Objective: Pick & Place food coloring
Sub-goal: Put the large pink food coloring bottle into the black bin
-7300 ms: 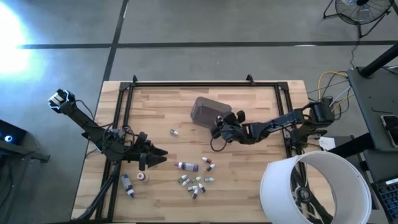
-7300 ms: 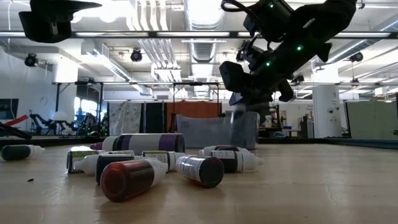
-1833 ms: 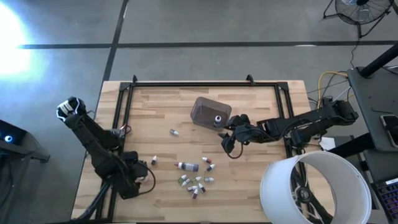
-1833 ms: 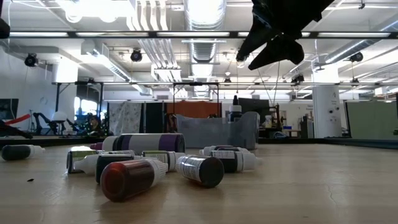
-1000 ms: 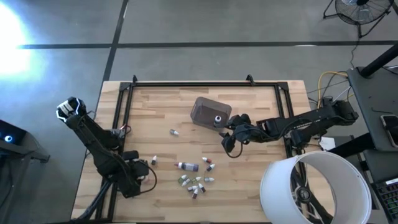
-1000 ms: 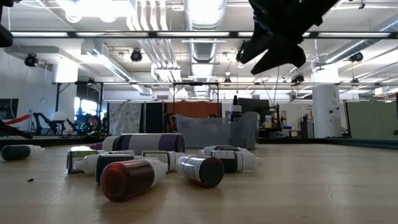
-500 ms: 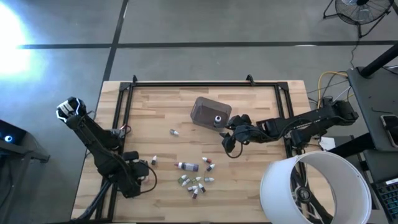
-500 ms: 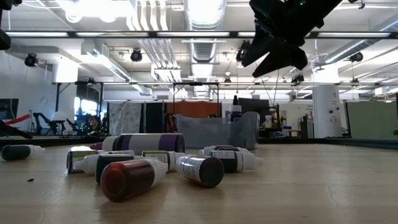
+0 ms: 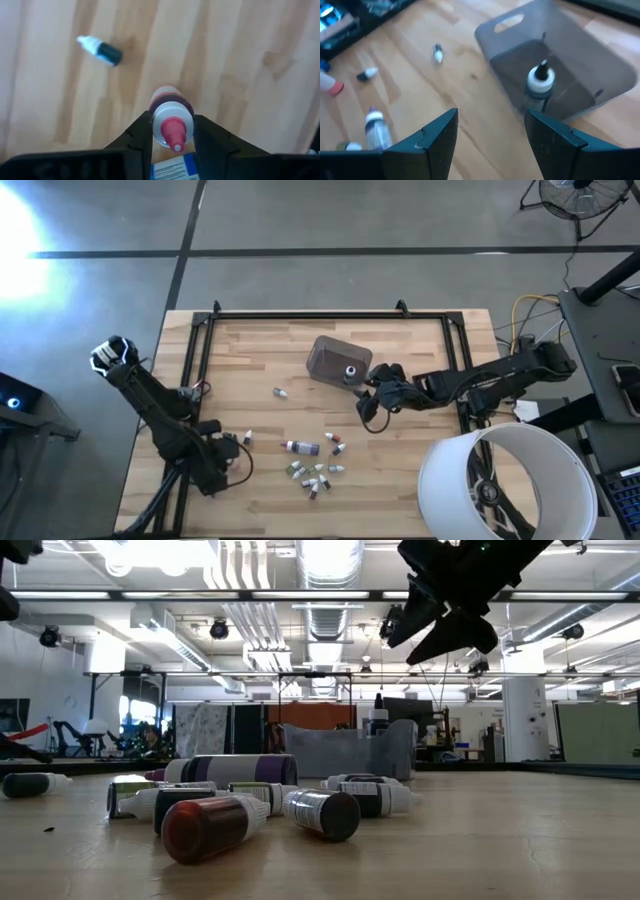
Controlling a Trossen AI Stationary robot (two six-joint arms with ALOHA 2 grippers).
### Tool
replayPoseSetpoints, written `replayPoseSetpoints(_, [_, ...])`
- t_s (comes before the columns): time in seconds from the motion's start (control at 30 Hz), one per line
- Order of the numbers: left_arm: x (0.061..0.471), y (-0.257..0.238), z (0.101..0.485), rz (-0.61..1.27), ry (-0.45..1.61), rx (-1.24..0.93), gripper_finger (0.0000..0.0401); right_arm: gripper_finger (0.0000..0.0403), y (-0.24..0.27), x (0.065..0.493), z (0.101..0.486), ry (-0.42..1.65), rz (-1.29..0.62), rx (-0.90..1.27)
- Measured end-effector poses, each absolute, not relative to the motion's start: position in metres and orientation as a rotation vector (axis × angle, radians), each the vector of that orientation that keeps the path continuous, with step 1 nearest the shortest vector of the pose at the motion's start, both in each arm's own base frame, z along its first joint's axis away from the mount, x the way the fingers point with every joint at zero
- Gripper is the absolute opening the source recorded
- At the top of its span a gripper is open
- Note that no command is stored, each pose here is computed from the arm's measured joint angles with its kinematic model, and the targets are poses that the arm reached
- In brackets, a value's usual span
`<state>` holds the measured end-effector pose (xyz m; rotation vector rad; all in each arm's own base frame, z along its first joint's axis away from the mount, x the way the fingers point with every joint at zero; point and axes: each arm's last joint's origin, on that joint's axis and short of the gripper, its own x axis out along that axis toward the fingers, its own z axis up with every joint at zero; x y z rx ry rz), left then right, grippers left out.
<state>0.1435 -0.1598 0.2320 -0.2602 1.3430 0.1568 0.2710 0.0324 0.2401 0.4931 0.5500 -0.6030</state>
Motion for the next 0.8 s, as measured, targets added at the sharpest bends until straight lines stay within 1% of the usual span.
replayPoseSetpoints(0.13, [0.148,-0.153,0.242,0.209,1.365,-0.258,0.0087,0.0221,0.03,0.27,0.252,0.479,-0.645,0.483])
replayPoseSetpoints(0.27, [0.159,-0.139,0.268,0.243,1.339,-0.2,0.0086,0.0221,0.028,0.263,0.27,0.415,-0.648,0.465])
replayPoseSetpoints(0.37, [0.175,-0.122,0.291,0.255,1.272,-0.166,0.0086,0.0221,0.027,0.255,0.281,0.378,-0.635,0.471])
replayPoseSetpoints(0.57, [0.221,-0.058,0.321,0.263,1.178,-0.174,0.0085,0.0221,0.025,0.236,0.292,0.373,-0.654,0.472])
replayPoseSetpoints(0.8, [0.272,0.026,0.345,0.336,1.132,-0.117,0.0085,0.0221,0.027,0.229,0.29,0.407,-0.663,0.483])
